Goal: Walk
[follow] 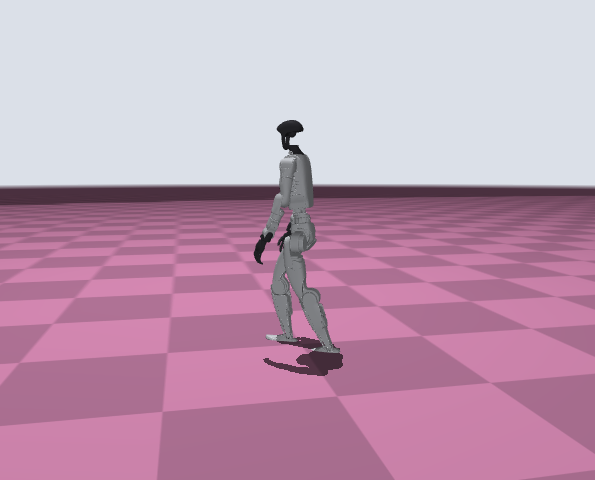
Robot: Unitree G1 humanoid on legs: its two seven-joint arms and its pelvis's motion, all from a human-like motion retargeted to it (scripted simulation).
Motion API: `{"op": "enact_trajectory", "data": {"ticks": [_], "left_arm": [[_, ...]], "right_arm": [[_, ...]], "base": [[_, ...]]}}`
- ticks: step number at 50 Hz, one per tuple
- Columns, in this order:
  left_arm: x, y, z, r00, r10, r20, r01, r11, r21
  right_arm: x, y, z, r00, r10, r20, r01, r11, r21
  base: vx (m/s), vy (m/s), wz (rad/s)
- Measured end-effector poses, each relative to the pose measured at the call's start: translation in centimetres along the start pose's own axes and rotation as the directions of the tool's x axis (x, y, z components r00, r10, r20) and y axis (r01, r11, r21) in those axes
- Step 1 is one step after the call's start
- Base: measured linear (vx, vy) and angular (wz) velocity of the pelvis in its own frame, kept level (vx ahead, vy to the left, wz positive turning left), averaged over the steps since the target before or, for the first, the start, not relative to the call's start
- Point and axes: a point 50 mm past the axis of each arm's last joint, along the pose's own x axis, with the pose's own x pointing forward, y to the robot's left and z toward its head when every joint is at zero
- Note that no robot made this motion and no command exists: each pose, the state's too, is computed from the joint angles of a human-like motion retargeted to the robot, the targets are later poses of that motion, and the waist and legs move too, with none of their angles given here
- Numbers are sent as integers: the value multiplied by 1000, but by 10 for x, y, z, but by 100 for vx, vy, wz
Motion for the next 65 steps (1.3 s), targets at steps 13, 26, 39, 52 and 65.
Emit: {"op": "enact_trajectory", "data": {"ticks": [13, 26, 39, 52, 65], "left_arm": [[-15, -34, -34, 986, -139, -92, 145, 988, 60], [-20, -28, -48, 984, -121, -134, 127, 991, 37], [-16, -21, -40, 993, -61, -99, 55, 997, -61], [-15, -23, -36, 995, -57, -83, 51, 996, -67], [-5, 11, -18, 997, 41, -60, -43, 998, -46]], "right_arm": [[3, -5, 16, 998, -36, 49, 38, 998, -54], [3, -43, 87, 946, -178, 272, 214, 971, -106], [1, -33, 103, 932, -127, 340, 172, 980, -104], [1, 8, 11, 999, 22, 40, -18, 994, -111], [1, -7, 5, 1000, -17, 23, 18, 999, -33]], "base": [[1, -2, -10], [1, -1, -17], [-2, 1, 14], [-1, 0, 6], [0, 0, -2]]}}
